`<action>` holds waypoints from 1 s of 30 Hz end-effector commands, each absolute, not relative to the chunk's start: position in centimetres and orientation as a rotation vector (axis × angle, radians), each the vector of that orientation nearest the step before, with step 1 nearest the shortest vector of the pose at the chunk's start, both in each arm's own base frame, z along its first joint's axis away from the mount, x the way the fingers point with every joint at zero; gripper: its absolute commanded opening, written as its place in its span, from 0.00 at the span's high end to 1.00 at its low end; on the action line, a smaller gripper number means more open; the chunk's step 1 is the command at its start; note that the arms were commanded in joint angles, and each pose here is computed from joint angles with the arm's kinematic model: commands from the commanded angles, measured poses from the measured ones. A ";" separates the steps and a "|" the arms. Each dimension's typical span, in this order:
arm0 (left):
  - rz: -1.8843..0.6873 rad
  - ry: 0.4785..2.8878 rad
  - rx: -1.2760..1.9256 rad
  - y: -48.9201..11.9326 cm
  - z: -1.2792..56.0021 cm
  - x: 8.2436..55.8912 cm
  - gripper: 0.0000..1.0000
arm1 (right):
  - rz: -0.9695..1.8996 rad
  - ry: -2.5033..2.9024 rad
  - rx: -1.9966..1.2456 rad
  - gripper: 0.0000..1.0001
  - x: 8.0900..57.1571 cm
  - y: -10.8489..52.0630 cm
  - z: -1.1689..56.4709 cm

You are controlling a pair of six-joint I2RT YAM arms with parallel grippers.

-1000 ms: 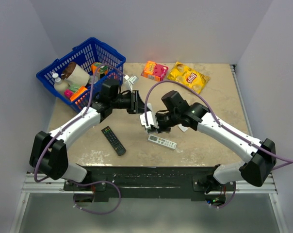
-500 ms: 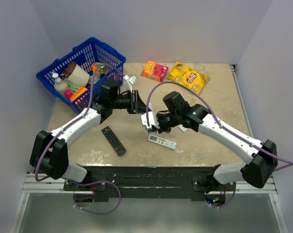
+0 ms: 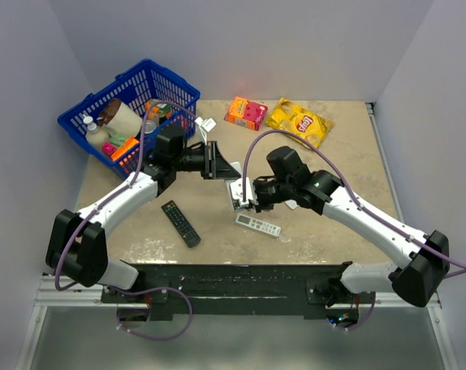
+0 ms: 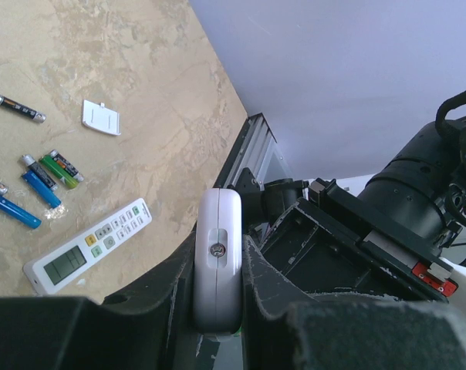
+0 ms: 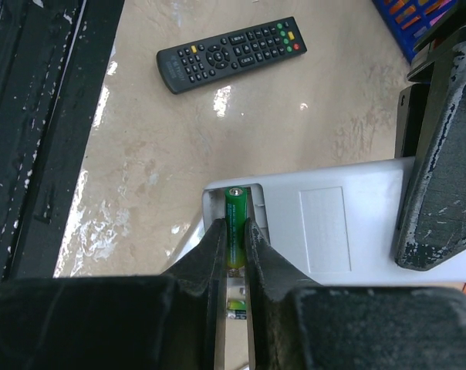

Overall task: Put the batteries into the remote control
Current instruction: Load the battery into the remote control.

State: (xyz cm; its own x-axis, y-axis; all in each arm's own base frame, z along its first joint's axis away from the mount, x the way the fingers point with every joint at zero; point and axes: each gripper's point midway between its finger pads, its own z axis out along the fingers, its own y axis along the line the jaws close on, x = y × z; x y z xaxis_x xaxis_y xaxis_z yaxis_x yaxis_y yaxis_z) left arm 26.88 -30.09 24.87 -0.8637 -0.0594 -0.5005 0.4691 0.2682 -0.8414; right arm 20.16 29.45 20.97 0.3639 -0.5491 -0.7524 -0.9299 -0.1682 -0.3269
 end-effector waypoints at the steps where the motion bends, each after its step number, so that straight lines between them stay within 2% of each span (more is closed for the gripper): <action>1: -1.731 1.988 0.452 -30.0 29.5 25.2 1.00 | 0.625 1.317 -1.865 0.89 19.7 29.0 20.0; 10: -1.712 1.996 0.459 -29.9 29.6 25.2 1.00 | 0.596 1.325 -1.872 0.87 19.8 28.5 20.0; 15: -1.697 2.011 0.445 -29.9 29.1 25.6 1.00 | 0.598 1.333 -1.880 0.78 19.8 28.4 20.2; 30: -1.699 2.019 0.442 -30.1 29.0 26.1 1.00 | 0.607 1.341 -1.879 0.73 20.3 29.0 20.0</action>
State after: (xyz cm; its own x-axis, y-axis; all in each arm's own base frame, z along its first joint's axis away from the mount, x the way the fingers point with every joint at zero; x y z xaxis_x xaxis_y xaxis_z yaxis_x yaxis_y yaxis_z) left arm 26.76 -29.84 24.72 -0.8693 -0.0537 -0.4913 0.4602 0.2744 -0.8443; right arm 19.79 29.24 20.14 0.3558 -0.5648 -0.7446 -0.9341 -0.1911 -0.3014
